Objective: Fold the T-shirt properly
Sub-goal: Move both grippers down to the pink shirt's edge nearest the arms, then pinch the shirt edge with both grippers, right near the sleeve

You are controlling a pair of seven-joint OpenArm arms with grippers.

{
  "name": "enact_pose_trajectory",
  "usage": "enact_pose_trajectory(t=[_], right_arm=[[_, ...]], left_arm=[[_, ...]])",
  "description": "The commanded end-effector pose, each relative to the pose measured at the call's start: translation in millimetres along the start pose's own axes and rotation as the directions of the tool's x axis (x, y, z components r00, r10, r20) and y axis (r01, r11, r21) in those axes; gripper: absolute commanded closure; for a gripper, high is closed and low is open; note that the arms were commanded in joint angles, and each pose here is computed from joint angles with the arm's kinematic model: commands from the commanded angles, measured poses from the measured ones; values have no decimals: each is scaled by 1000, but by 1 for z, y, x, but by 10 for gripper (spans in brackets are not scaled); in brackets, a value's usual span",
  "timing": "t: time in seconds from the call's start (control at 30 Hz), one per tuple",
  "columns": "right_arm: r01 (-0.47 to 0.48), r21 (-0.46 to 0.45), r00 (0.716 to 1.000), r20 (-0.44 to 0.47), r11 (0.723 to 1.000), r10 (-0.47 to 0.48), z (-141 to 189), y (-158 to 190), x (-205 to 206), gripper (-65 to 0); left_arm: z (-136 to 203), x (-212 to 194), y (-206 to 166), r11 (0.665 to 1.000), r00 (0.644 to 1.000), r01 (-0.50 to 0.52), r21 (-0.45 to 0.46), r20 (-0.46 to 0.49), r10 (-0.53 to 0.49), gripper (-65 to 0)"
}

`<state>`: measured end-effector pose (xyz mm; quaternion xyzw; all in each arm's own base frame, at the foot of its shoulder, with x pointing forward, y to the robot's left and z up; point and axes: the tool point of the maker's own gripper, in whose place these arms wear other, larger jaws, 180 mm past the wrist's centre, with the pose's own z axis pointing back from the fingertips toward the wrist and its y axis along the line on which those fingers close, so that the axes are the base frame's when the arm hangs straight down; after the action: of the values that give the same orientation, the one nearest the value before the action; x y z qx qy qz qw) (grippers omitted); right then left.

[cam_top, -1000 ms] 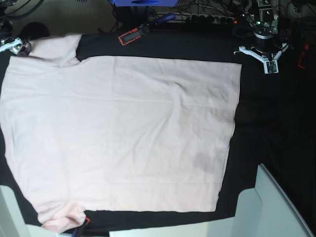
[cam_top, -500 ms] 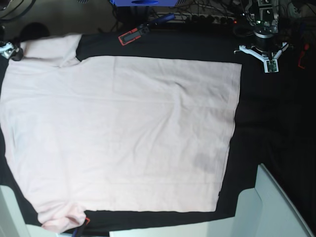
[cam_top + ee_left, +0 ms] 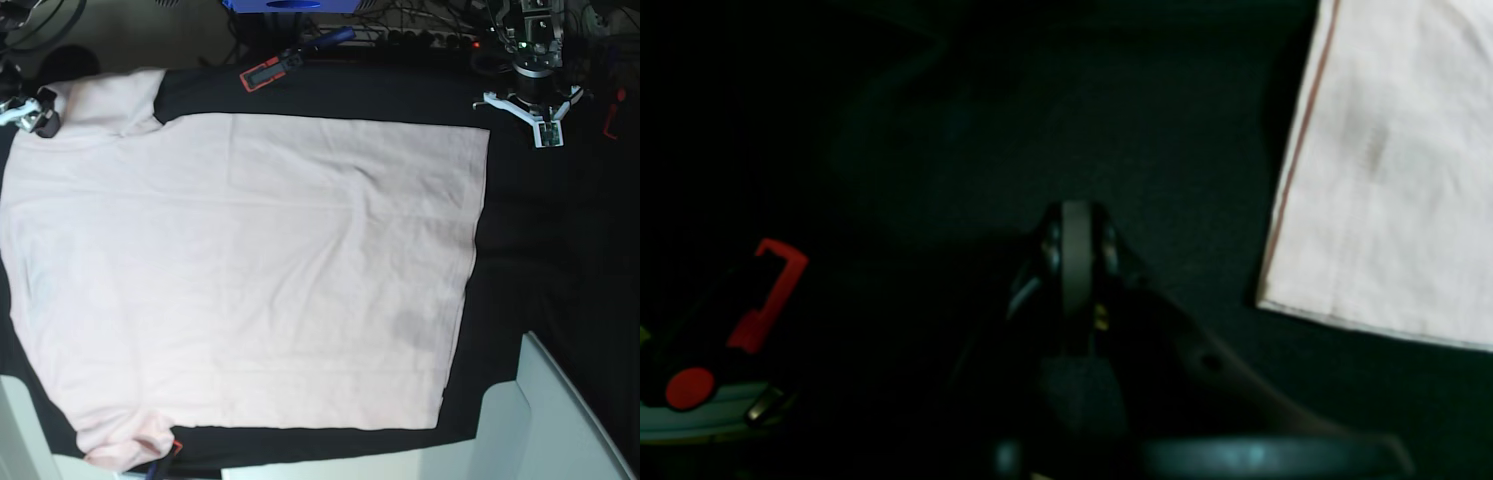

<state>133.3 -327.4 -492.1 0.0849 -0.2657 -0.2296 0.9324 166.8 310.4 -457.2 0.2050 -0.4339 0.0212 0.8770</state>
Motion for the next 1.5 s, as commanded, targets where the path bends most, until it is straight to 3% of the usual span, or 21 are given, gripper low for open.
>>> enact_pose_trajectory(t=[0.0,0.13,0.2,0.43,0.57,0.6,0.67,0.8,0.87,0.93,1.13,1.37,1.47], right_arm=[[-6,8,998,-60,1000,6,1,4,-16,-447],[-17,15,996,-82,1000,18,3,14,-22,-445],[-21,15,996,-89,1000,22,4,17,-24,-412],[-17,19,994,-104,1000,19,3,18,-28,-183],[-19,17,994,-103,1000,21,3,17,-27,-13],[-19,17,994,-103,1000,21,3,17,-27,0],[-19,17,994,-103,1000,21,3,17,-27,-4],[-16,19,994,-105,1000,18,3,18,-29,0],[-16,19,994,-105,1000,18,3,18,-29,0],[-17,18,994,-106,1000,19,3,18,-29,0],[-18,17,994,-105,1000,20,3,17,-29,0],[-24,24,994,-106,999,27,1,20,-29,0],[-86,72,984,-147,994,96,-7,38,-36,0]], left_arm=[[0,9,6,1000,999,9,12,35,-10,0],[0,10,5,1000,999,7,12,37,-7,0],[-1,11,5,1000,999,3,13,41,-4,0],[-1,12,3,1000,999,-2,12,41,1,0],[-1,11,3,1000,999,-3,12,41,3,0],[-1,11,2,1000,999,-3,9,41,2,0],[-1,11,2,1000,999,-4,9,41,4,-35],[1,9,-4,990,990,-137,-42,35,138,-252],[1,11,-10,972,974,-219,-84,33,223,-317],[1,3,-13,959,963,-267,-98,10,269,-321],[1,-25,-21,960,964,-264,-93,-62,259,-326],[5,-26,-63,950,974,-225,-215,-83,212,-328],[8,-12,-77,942,978,-211,-260,-56,203,-329]])
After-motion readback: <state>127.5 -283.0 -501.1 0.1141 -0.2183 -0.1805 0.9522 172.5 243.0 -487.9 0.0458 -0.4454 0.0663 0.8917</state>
